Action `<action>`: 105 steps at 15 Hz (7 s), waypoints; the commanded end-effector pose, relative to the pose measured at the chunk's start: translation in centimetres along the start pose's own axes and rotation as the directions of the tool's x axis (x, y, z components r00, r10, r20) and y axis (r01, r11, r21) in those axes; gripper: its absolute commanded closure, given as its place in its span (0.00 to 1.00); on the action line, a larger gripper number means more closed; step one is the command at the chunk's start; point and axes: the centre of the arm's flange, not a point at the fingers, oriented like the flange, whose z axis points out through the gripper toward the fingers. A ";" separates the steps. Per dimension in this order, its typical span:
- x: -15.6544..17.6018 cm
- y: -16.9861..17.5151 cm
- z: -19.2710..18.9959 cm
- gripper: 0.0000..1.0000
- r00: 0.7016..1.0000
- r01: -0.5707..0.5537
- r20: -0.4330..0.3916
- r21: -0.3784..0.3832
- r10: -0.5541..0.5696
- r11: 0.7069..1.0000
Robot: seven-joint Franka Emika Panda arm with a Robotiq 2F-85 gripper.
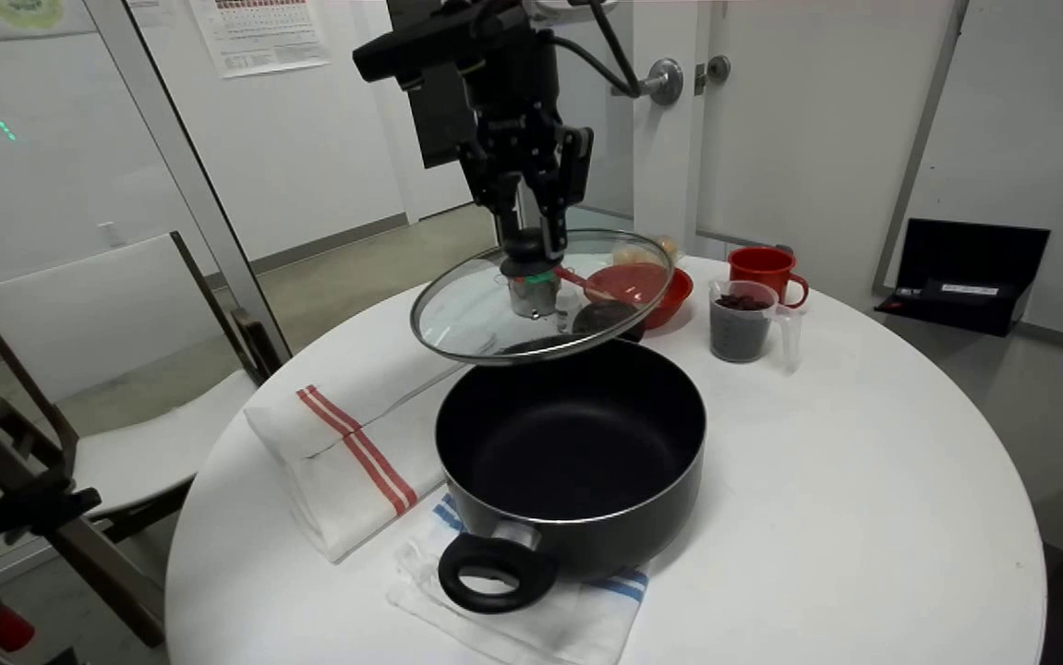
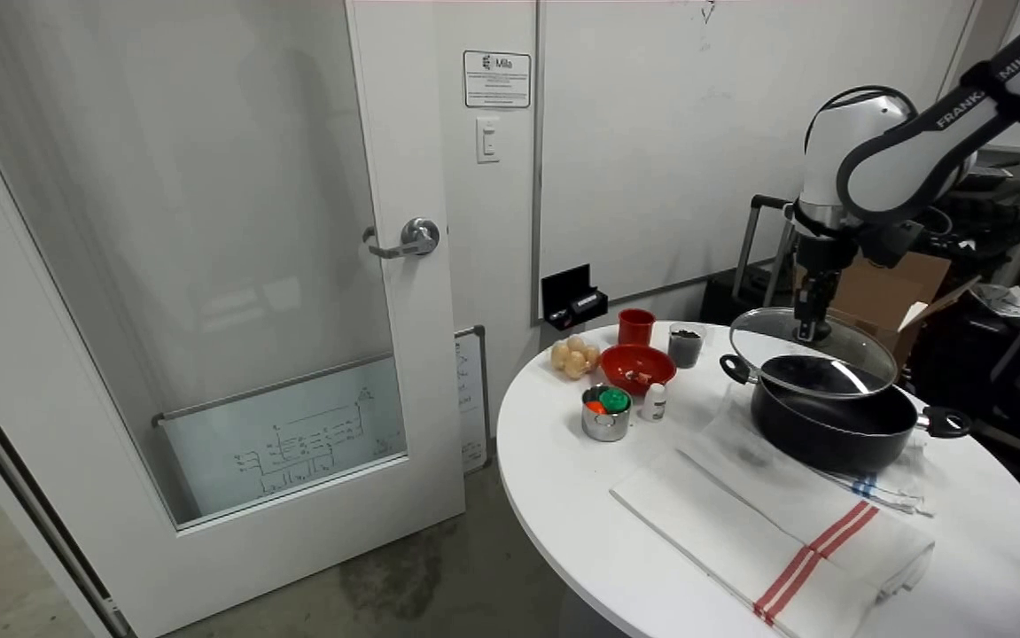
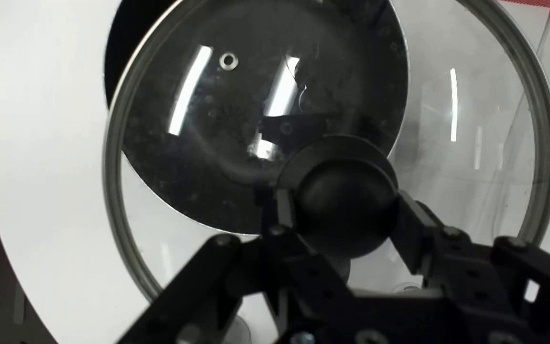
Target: Put the lid on the pan
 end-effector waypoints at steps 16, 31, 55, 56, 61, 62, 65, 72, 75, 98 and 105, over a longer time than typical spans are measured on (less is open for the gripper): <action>-5.4 5.3 2.4 0.74 0.984 -0.175 0.020 0.058 0.174 0.983; -5.0 6.2 6.3 0.74 0.979 -0.202 0.056 0.068 0.198 0.977; -2.7 7.3 7.5 0.74 0.977 -0.209 0.048 0.075 0.206 0.975; -2.7 7.3 7.6 0.74 0.977 -0.209 0.048 0.075 0.206 0.975; -2.6 7.2 7.8 0.74 0.977 -0.209 0.050 0.076 0.205 0.975; -2.6 7.2 7.8 0.74 0.977 -0.209 0.050 0.078 0.205 0.975; -2.6 7.0 8.1 0.74 0.978 -0.206 0.051 0.080 0.203 0.975; -2.4 6.4 8.8 0.74 0.979 -0.198 0.057 0.086 0.194 0.976; -2.4 6.4 8.8 0.74 0.979 -0.199 0.057 0.087 0.194 0.976; -2.7 6.8 9.3 0.10 0.975 -0.223 0.047 0.163 0.218 0.961; -2.5 6.5 8.5 0.00 0.975 -0.222 0.032 0.169 0.220 0.960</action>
